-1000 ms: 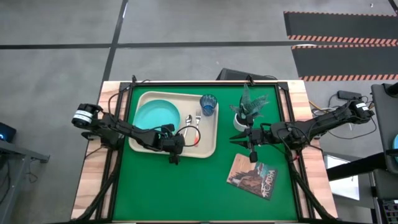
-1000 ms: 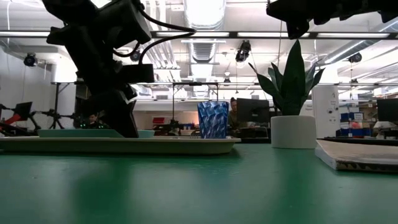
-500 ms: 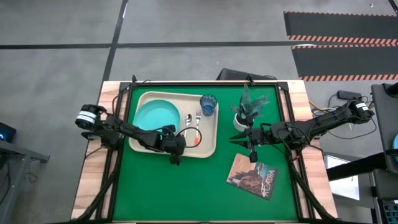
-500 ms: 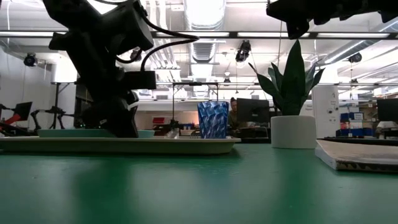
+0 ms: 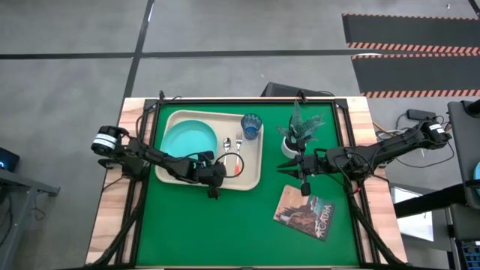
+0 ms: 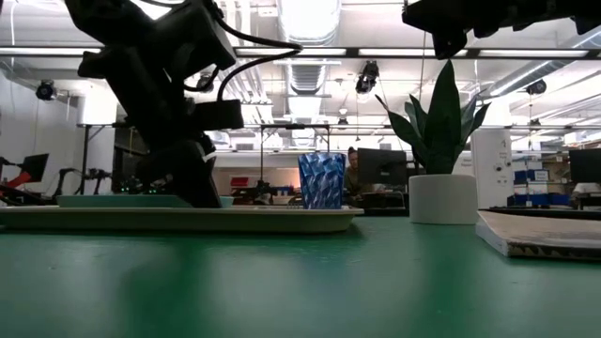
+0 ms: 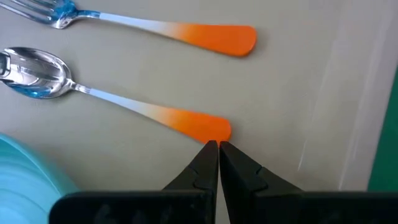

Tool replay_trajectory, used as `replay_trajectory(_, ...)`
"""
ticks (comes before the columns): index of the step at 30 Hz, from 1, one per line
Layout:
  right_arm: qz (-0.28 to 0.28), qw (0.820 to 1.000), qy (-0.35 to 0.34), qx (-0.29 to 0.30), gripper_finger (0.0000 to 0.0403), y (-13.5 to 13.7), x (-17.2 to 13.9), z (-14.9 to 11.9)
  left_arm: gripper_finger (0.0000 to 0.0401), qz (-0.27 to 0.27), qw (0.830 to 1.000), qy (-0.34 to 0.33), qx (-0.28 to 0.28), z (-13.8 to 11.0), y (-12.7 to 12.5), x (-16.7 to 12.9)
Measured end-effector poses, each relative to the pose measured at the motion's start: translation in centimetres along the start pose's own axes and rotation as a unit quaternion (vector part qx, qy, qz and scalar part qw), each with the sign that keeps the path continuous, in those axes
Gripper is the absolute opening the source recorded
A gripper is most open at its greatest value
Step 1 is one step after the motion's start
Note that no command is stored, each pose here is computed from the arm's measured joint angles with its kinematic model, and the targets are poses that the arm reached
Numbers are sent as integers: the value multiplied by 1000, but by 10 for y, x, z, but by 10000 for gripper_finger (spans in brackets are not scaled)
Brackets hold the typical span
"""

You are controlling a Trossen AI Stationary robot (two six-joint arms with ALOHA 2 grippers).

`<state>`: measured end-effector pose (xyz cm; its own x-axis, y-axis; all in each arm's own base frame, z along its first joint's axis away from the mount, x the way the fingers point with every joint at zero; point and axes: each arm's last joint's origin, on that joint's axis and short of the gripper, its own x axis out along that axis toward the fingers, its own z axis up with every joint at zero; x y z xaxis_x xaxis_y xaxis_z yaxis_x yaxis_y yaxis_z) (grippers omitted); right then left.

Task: Pick and place plate/cup/fork/spoon on tray
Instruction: Adjust the orange spoon on the gray serving tray, then return to Home Position

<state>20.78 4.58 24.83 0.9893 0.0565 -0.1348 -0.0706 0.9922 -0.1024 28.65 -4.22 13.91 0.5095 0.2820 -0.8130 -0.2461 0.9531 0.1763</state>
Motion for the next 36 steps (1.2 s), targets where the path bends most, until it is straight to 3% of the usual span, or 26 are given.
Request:
replay_trajectory(15, 0, 1000, 4, -1, 43, 0, 0, -1, 0, -7, 1000, -11, -2, 8, 0, -7)
replay_trajectory(20, 18, 999, 27, -36, 43, 2, -1, -8, 0, -69, 995, -52, 56, 17, 3, -35)
replay_trajectory(26, 21, 998, 19, -62, 43, 1, -12, -18, 0, -117, 971, -182, 106, 12, 22, -86)
replay_trajectory(36, -15, 995, -55, -78, 43, -8, -35, -49, 0, -126, 914, -375, 91, -45, 58, -130)
